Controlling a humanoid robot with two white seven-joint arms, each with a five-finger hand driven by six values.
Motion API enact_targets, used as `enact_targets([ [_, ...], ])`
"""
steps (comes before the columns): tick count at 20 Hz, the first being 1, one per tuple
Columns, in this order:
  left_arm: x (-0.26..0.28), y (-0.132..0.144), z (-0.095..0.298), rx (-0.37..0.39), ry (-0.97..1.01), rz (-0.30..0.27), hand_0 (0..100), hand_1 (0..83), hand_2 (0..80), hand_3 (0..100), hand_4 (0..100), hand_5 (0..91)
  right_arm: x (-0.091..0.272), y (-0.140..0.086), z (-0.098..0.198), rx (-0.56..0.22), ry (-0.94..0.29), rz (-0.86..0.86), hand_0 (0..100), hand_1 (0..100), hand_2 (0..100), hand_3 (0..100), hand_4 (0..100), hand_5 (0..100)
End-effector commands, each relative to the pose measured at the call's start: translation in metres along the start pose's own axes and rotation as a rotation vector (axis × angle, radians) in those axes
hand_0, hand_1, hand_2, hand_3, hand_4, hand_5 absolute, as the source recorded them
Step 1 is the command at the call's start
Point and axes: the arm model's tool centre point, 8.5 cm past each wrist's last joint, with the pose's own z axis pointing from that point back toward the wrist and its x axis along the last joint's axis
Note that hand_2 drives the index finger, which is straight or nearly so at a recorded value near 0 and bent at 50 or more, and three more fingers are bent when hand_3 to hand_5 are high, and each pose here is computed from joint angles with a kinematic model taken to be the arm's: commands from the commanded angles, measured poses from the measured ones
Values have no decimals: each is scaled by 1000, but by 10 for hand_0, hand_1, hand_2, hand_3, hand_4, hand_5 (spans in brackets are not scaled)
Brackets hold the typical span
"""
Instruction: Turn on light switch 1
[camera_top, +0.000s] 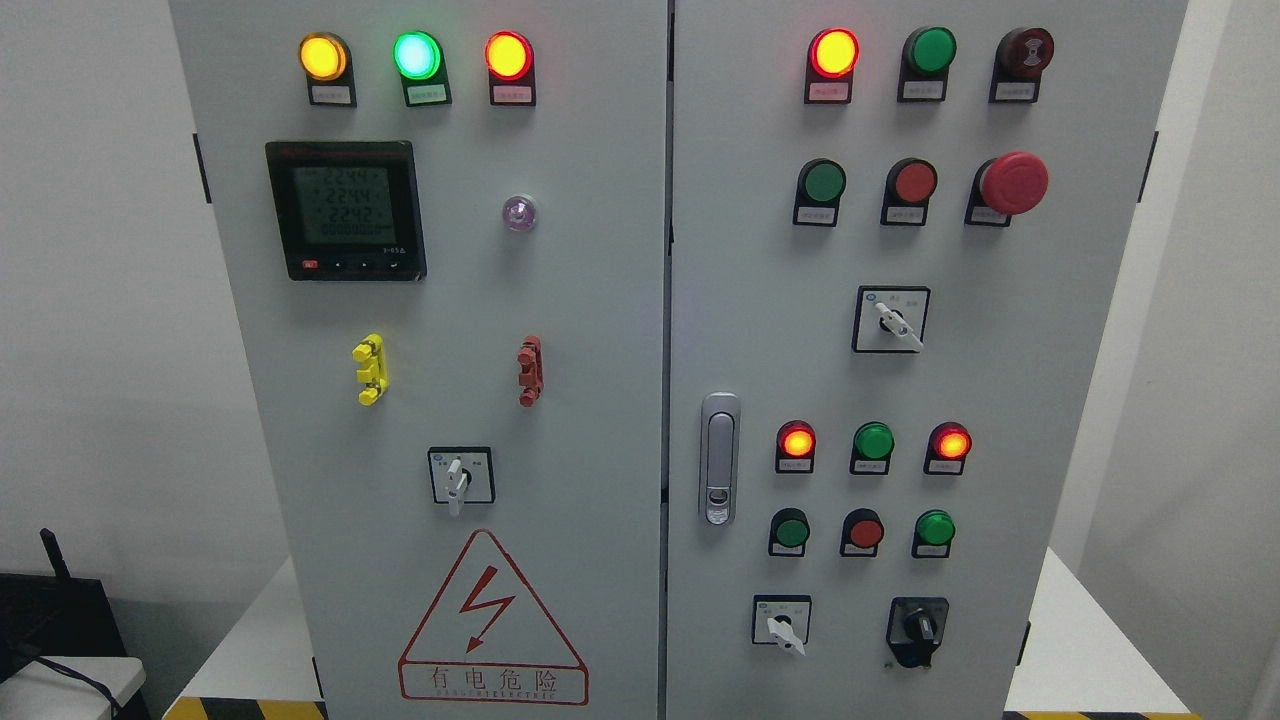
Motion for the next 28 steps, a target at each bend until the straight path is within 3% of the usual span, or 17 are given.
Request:
enact_targets([
  [1, -8, 2, 2, 4, 25, 7, 433, 109, 0, 15, 47, 0, 1, 0, 0, 2, -4, -18, 120, 389, 0, 0, 0, 0],
  [7, -12, 3, 2, 6, 24, 12, 433, 111, 0, 17, 47, 0, 0, 0, 0, 2, -2, -18, 120, 389, 0, 0, 0, 0],
  [10, 1, 7, -1, 24, -32, 73, 434, 111, 0, 20, 51, 0, 1, 0, 0, 4, -4, -18, 120, 389, 0, 0, 0, 0],
  [15, 14, 20, -2, 58, -105, 124, 429, 117, 0, 47, 76, 0, 1, 0, 0, 2, -4, -17, 120, 389, 0, 0, 0, 0],
  [28, 104, 184, 35, 429, -550, 344, 447, 128, 18, 182, 234, 0, 0, 0, 0, 2, -2, -17, 120, 389, 0, 0, 0, 0],
])
